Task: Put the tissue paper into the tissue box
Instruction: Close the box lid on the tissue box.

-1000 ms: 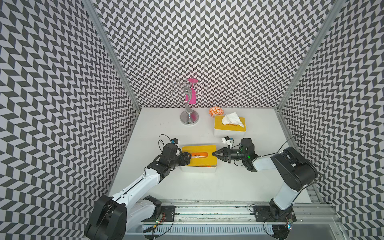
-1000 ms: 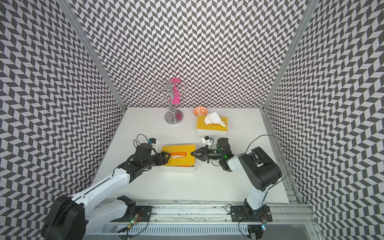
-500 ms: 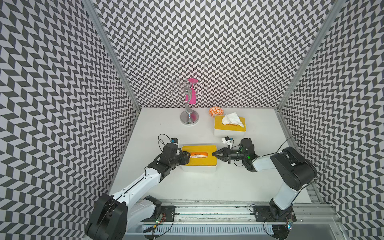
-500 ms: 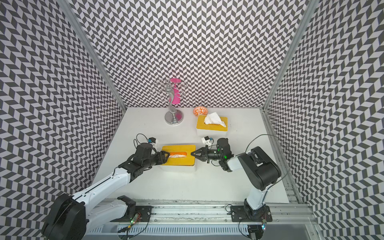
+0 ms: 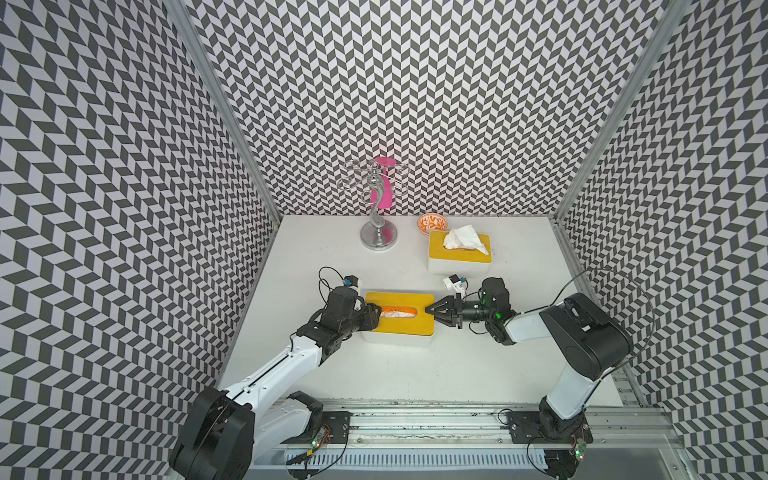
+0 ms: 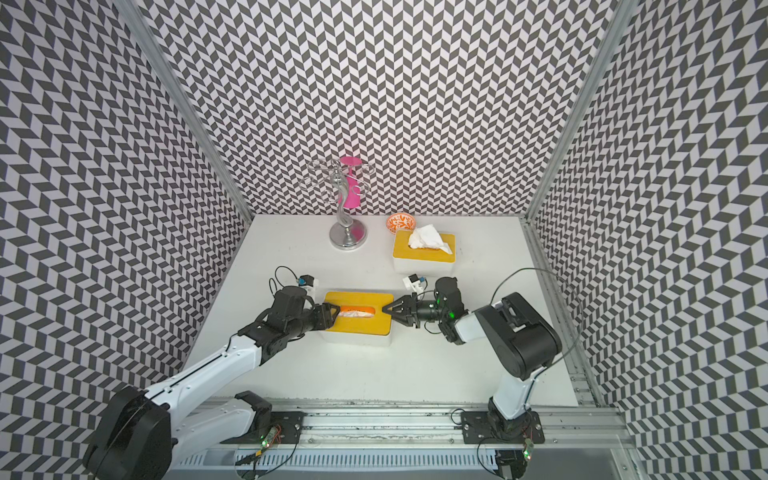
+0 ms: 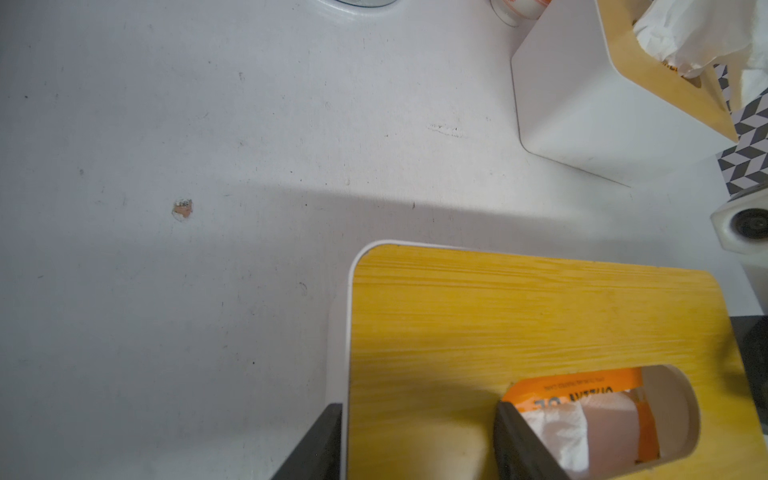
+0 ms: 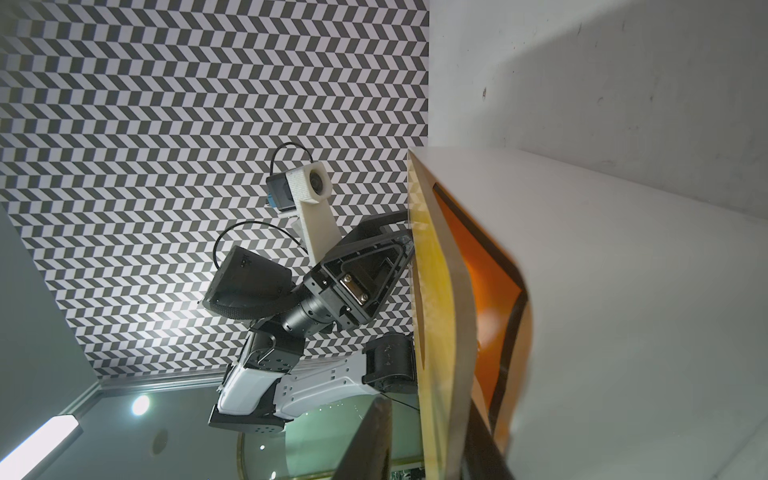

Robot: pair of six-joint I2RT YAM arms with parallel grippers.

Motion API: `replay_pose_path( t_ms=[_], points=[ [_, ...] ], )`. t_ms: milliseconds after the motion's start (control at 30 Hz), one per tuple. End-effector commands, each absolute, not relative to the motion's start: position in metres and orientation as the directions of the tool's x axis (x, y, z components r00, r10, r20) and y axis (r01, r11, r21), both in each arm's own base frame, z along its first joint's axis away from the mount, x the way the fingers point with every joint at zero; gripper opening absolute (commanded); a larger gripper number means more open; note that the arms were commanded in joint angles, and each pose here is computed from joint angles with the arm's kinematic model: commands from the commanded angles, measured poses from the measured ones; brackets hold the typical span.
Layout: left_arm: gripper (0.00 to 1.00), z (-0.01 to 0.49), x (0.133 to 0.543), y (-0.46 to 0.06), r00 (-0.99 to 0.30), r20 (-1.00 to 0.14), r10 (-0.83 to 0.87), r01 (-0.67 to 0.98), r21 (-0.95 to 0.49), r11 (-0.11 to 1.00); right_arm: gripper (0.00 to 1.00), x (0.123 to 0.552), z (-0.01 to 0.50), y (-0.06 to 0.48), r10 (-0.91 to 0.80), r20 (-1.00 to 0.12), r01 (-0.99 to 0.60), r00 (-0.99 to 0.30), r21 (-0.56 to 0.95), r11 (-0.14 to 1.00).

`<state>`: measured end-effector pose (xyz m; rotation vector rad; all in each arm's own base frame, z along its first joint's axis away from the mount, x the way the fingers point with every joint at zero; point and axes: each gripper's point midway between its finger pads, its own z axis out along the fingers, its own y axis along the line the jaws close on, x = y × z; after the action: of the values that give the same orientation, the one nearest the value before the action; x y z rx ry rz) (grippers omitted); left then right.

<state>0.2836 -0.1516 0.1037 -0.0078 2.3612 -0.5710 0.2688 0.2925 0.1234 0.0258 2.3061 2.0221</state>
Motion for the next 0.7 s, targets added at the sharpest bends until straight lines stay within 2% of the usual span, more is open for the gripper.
replay_pose_path(
  t_ms=[0,433,667],
  points=[
    [0.53,0.1,0.279,-0.153,-0.781,-0.607,-0.145,0.145,-0.403,0.904,0.31,0.272,0.118,0.282,0.084,-0.083,-0.069,-0.993,0.985,0.16],
    [0.53,0.102,0.278,-0.153,-0.78,-0.608,-0.147,0.145,-0.405,0.903,0.34,0.28,0.109,0.254,0.091,-0.16,-0.128,-0.983,0.95,0.284],
    [0.53,0.103,0.279,-0.153,-0.778,-0.611,-0.144,0.146,-0.4,0.905,0.39,0.283,0.103,0.25,0.086,-0.198,-0.157,-0.977,0.926,0.344]
  ],
)
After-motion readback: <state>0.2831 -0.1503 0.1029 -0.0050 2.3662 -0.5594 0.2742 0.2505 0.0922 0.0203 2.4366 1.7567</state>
